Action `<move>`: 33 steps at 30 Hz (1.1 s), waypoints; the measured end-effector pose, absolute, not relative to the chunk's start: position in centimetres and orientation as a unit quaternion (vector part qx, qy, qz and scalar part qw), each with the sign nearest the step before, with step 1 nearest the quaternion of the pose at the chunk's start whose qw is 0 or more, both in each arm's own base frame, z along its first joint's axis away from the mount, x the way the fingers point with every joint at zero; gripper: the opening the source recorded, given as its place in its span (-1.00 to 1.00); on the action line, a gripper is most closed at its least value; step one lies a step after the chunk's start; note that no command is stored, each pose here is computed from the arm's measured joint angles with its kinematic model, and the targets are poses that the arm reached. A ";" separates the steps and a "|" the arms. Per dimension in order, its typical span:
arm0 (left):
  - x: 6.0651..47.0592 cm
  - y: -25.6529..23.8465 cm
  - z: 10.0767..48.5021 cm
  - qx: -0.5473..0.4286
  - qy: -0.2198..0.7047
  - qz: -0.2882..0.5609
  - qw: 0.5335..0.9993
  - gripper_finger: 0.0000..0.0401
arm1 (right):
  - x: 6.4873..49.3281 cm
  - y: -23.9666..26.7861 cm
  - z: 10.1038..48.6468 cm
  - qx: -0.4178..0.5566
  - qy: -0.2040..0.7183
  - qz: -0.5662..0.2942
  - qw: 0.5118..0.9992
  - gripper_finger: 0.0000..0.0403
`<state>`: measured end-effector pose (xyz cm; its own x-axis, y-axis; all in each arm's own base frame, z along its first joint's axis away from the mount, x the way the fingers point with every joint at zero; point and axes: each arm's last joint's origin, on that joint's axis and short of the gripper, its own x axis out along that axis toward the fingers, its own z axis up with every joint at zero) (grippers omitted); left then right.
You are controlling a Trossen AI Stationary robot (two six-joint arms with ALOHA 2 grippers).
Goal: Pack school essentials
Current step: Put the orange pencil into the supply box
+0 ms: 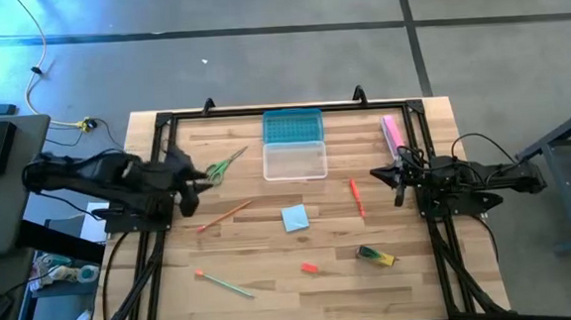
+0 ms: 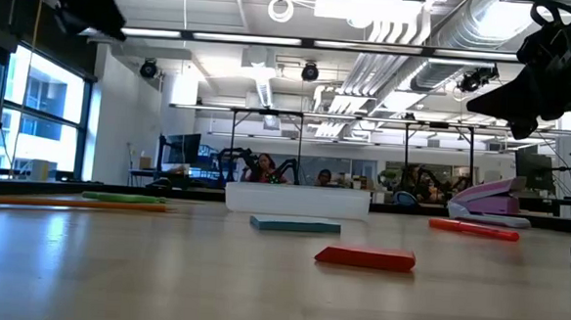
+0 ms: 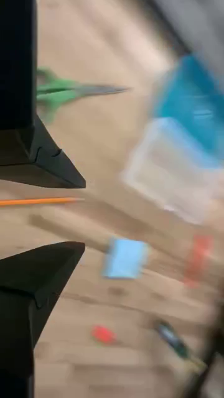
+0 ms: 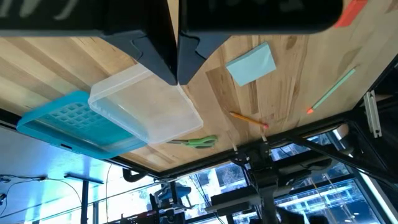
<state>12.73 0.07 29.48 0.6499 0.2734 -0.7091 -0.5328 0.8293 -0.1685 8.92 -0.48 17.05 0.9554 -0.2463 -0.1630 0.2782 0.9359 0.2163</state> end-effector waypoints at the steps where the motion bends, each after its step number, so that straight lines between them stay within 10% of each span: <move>1: 13.2 0.0 29.1 -0.198 0.376 0.224 0.877 -0.31 | 8.9 -0.5 17.1 0.119 0.067 -0.134 0.982 -1.00; 16: 17.6 -1.1 22.9 -0.282 0.621 0.260 0.683 -0.31 | 8.9 -0.5 17.0 0.119 0.067 -0.133 0.982 -1.00; 33: 18.6 -1.9 16.0 -0.296 0.706 0.243 0.596 -0.18 | 8.9 -0.5 17.1 0.119 0.067 -0.133 0.982 -1.00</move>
<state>18.62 -1.93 15.99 -0.1155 -0.1275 -0.9851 -0.7077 0.7065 -0.0085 8.91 -0.48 17.06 0.9555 -0.2462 -0.1625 0.2779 0.9359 0.2163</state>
